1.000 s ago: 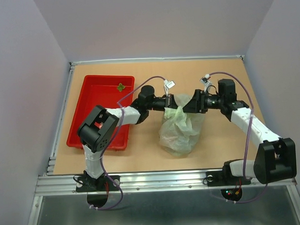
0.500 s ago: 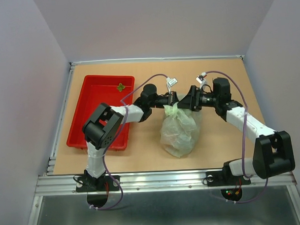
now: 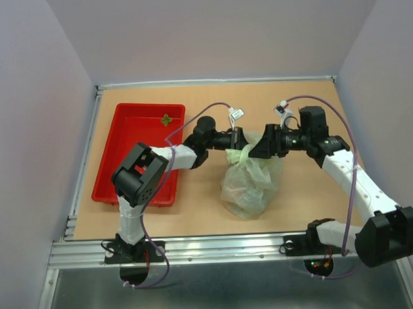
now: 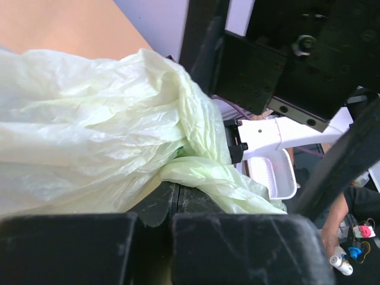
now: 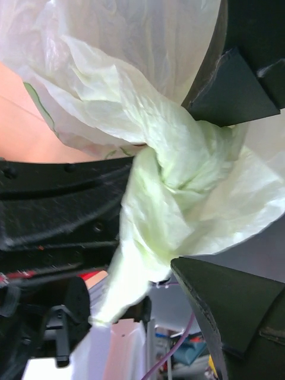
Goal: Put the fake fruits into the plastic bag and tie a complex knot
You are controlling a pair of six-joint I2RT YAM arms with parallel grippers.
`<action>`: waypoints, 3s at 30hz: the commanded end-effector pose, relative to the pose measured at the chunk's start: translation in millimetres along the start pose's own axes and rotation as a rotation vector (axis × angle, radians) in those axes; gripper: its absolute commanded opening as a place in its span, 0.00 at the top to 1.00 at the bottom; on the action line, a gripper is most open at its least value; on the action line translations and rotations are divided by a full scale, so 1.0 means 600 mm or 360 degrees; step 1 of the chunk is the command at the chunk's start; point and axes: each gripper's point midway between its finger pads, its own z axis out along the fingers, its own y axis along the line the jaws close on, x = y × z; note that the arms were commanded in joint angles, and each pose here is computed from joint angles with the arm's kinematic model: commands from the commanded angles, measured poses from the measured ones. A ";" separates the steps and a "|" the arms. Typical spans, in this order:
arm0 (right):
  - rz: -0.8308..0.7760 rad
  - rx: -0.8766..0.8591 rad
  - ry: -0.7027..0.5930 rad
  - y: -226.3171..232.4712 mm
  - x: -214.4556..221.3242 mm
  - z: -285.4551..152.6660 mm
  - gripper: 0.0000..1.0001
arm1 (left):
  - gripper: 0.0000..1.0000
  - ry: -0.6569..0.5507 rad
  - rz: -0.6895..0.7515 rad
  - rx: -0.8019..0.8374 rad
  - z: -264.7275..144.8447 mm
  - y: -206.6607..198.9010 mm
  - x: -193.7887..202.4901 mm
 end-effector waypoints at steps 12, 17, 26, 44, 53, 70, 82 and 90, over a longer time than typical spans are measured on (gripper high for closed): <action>-0.0165 0.0193 -0.0001 -0.016 -0.021 -0.071 0.29 | 1.00 -0.0016 0.0157 0.0053 -0.014 -0.047 -0.006; -0.0158 0.0082 0.0005 -0.029 -0.041 -0.058 0.66 | 1.00 0.0084 0.0200 0.0141 -0.008 -0.066 0.022; -0.0185 0.0074 -0.0061 -0.037 -0.057 -0.054 0.83 | 1.00 0.0104 0.0212 0.0175 -0.005 -0.080 0.029; -0.0191 0.0056 0.0158 -0.004 0.023 -0.096 0.91 | 1.00 0.0078 0.0213 0.0170 -0.002 -0.080 0.019; -0.0101 0.0034 0.0275 -0.032 0.039 -0.064 0.96 | 1.00 0.0068 0.0222 0.0169 -0.002 -0.084 0.016; -0.0034 0.0013 0.0096 -0.041 -0.013 -0.032 0.50 | 1.00 0.0120 0.0178 0.0183 0.002 -0.074 0.029; -0.0008 -0.0133 0.0076 -0.019 -0.019 -0.002 0.51 | 1.00 0.0125 0.0175 0.0248 0.010 -0.089 0.025; -0.0055 -0.0160 -0.0196 -0.015 -0.097 0.022 0.99 | 1.00 0.0005 0.0251 0.0283 -0.003 -0.125 -0.028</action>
